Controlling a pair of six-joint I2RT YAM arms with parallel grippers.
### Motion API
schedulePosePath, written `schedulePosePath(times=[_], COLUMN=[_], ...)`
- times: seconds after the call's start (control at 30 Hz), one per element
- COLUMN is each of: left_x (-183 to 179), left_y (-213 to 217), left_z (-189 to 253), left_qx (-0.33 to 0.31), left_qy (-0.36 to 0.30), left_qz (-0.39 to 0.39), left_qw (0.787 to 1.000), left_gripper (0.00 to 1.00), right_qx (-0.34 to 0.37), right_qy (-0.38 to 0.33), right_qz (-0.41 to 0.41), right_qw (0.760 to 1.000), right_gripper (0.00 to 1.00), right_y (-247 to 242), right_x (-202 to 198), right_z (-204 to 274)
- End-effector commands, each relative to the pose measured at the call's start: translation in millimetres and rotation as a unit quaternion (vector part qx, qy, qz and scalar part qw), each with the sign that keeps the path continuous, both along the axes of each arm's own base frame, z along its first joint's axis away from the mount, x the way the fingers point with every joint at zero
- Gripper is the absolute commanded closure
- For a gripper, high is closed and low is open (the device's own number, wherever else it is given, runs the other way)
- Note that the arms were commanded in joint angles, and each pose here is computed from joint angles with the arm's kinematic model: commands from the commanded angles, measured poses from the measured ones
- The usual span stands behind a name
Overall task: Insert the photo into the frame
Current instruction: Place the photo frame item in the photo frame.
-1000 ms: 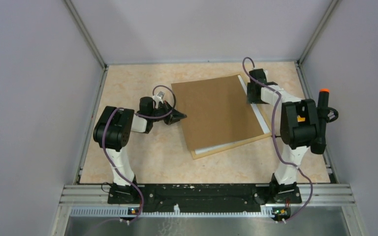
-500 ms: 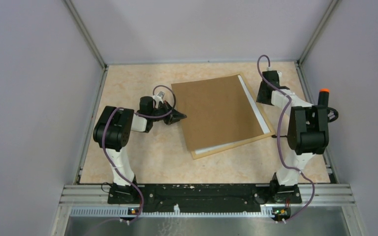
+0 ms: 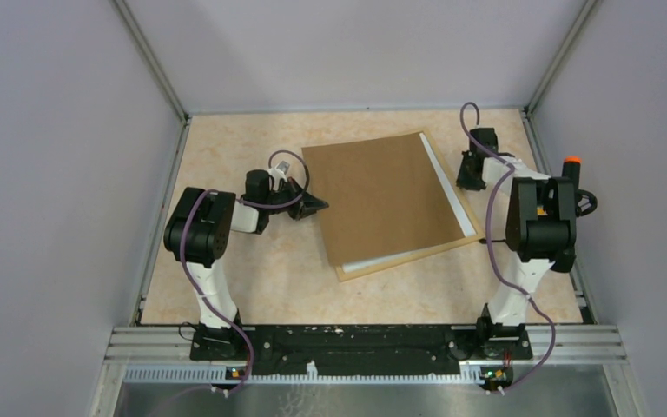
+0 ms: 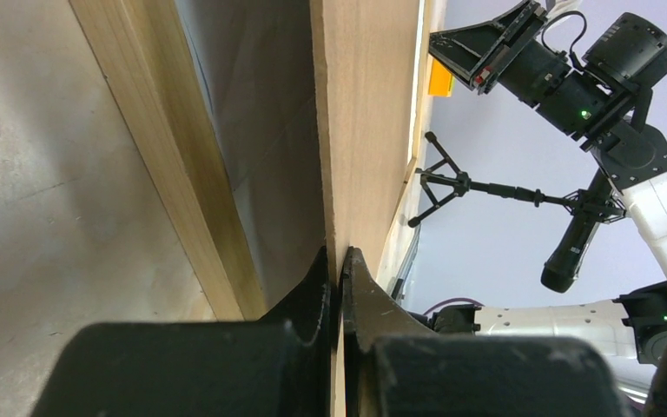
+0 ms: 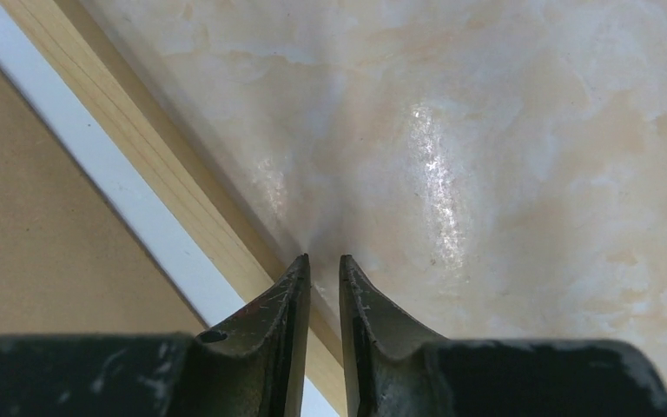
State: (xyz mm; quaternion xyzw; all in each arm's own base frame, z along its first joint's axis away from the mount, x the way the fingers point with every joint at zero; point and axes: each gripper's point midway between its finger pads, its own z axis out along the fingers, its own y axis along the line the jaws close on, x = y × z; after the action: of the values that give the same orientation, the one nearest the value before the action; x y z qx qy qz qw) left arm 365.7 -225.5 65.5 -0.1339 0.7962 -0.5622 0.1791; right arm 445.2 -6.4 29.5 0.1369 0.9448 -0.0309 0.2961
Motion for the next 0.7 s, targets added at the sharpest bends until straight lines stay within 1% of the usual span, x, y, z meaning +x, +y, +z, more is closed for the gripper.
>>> schedulePosePath(times=[0.0, 0.17, 0.23, 0.33, 0.5, 0.67], left_x=[11.2, 12.5, 13.1, 12.8, 8.1, 7.2], left_y=[-4.8, -9.8, -14.8, -25.7, -25.6, -29.5], left_z=[6.3, 5.6, 5.2, 6.7, 0.1, -9.7], left_qx=[0.008, 0.012, 0.014, 0.013, 0.018, 0.027], left_qy=[-0.033, -0.030, -0.028, -0.028, -0.016, -0.007], left_qz=[0.004, 0.007, 0.009, 0.012, 0.036, 0.012], left_qw=[0.999, 0.999, 0.999, 0.999, 0.999, 1.000], left_gripper=[1.00, 1.00, 1.00, 1.00, 1.00, 1.00], right_qx=[0.093, 0.158, 0.174, 0.177, 0.167, 0.171], right_qy=[0.020, 0.008, 0.007, 0.010, 0.012, 0.012], right_qz=[0.055, 0.088, 0.095, 0.097, 0.091, 0.097], right_qw=[0.994, 0.983, 0.980, 0.979, 0.982, 0.980], right_gripper=[0.81, 0.82, 0.82, 0.83, 0.83, 0.84], right_y=[40.8, 66.8, 72.9, 74.0, 69.2, 71.1], right_x=[-9.2, -16.6, -17.2, -17.0, -17.9, -17.3], right_z=[-0.4, 3.1, 2.5, 0.5, -1.7, -3.3])
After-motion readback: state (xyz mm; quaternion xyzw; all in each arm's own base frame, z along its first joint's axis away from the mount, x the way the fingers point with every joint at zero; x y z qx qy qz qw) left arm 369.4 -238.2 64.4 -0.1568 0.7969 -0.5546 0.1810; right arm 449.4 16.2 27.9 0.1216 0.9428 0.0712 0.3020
